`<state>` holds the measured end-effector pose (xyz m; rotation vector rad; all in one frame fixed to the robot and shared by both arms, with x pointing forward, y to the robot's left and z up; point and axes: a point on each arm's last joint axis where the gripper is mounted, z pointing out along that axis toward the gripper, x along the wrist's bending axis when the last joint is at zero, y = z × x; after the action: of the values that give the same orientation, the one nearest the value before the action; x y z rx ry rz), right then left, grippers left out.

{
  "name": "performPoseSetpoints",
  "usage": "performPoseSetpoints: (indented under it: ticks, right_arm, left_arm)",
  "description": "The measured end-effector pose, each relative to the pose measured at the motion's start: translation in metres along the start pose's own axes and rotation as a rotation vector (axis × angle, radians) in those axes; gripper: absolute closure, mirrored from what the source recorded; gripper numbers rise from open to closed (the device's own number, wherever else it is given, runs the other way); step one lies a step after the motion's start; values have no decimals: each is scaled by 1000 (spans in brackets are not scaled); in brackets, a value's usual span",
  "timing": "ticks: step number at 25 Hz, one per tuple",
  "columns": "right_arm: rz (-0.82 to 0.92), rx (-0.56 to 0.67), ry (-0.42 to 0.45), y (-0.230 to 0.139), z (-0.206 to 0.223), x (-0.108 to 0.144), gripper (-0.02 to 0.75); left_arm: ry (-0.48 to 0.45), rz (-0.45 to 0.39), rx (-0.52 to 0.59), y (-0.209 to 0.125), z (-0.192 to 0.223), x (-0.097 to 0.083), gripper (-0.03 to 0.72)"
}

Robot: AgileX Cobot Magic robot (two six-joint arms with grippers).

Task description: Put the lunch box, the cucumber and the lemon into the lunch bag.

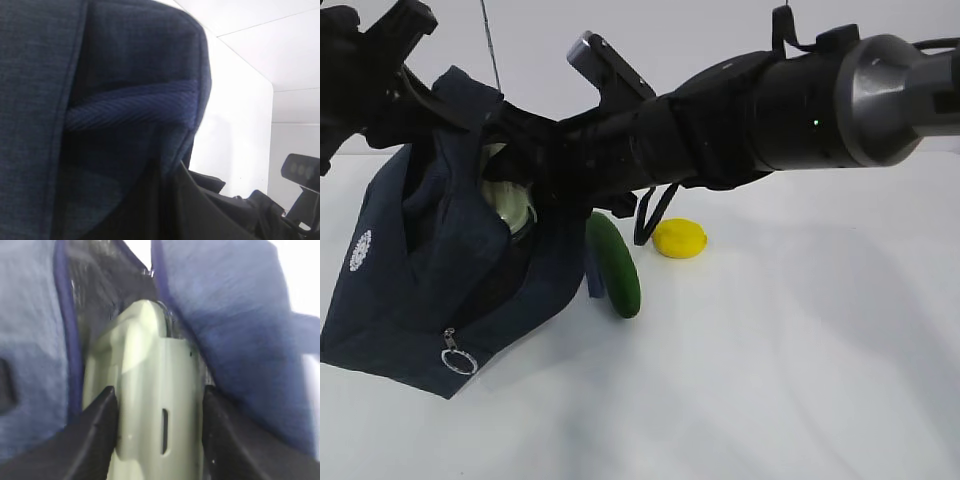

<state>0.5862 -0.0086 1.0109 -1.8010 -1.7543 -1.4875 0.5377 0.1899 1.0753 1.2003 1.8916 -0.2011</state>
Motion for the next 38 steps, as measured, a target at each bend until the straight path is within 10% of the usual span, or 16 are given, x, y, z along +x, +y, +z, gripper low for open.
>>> performPoseSetpoints:
  ticks: [24,38]
  right_arm:
    - [-124,90,194,-17,20,2,206]
    - [-525,141,230,22,-59,26,265]
  left_arm:
    - [17,22,1,0,0,2,694]
    - [75,29,-16,22,-15,26,694]
